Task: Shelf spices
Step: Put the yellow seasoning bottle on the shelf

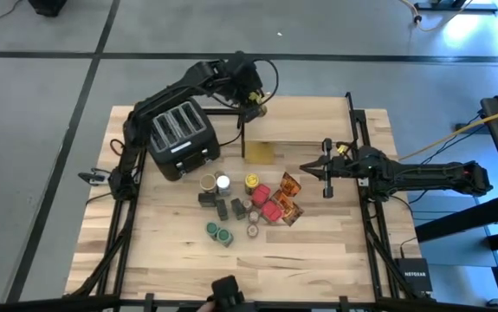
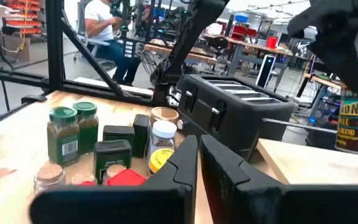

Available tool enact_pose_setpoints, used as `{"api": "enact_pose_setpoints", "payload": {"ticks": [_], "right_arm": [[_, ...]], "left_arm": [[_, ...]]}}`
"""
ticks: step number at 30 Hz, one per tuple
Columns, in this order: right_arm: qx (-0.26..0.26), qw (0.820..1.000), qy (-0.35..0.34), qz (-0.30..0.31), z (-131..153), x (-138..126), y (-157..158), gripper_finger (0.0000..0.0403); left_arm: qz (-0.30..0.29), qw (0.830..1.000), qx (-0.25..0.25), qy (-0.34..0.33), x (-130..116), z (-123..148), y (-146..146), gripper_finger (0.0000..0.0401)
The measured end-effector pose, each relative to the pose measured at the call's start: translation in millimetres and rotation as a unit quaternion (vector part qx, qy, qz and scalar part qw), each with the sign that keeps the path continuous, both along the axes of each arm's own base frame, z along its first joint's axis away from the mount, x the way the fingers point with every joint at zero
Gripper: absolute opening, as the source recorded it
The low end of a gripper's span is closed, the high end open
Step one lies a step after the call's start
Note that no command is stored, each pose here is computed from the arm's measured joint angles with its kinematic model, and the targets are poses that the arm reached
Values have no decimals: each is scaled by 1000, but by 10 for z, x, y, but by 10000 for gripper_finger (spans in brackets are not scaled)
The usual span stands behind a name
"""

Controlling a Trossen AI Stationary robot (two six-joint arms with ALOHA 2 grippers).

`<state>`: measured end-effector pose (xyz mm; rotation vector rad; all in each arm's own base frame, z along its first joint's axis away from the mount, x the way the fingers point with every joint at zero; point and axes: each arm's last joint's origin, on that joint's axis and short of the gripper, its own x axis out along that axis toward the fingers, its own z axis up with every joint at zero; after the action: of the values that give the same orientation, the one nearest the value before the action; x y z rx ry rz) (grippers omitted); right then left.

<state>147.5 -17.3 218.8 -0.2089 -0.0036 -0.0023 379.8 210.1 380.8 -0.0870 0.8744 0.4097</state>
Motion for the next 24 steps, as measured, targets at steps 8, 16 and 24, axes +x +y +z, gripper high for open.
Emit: {"api": "enact_pose_setpoints", "payload": {"ticks": [8,16,24], "right_arm": [[8,1000,5,0,-9,0,0,26],[13,1000,5,0,-9,0,0,26],[14,1000,8,0,-16,0,0,26]], "left_arm": [[-15,999,-15,41,-49,-105,62,227],[-13,999,-8,42,-23,-133,83,227],[15,999,16,44,-12,-129,114,259]]}}
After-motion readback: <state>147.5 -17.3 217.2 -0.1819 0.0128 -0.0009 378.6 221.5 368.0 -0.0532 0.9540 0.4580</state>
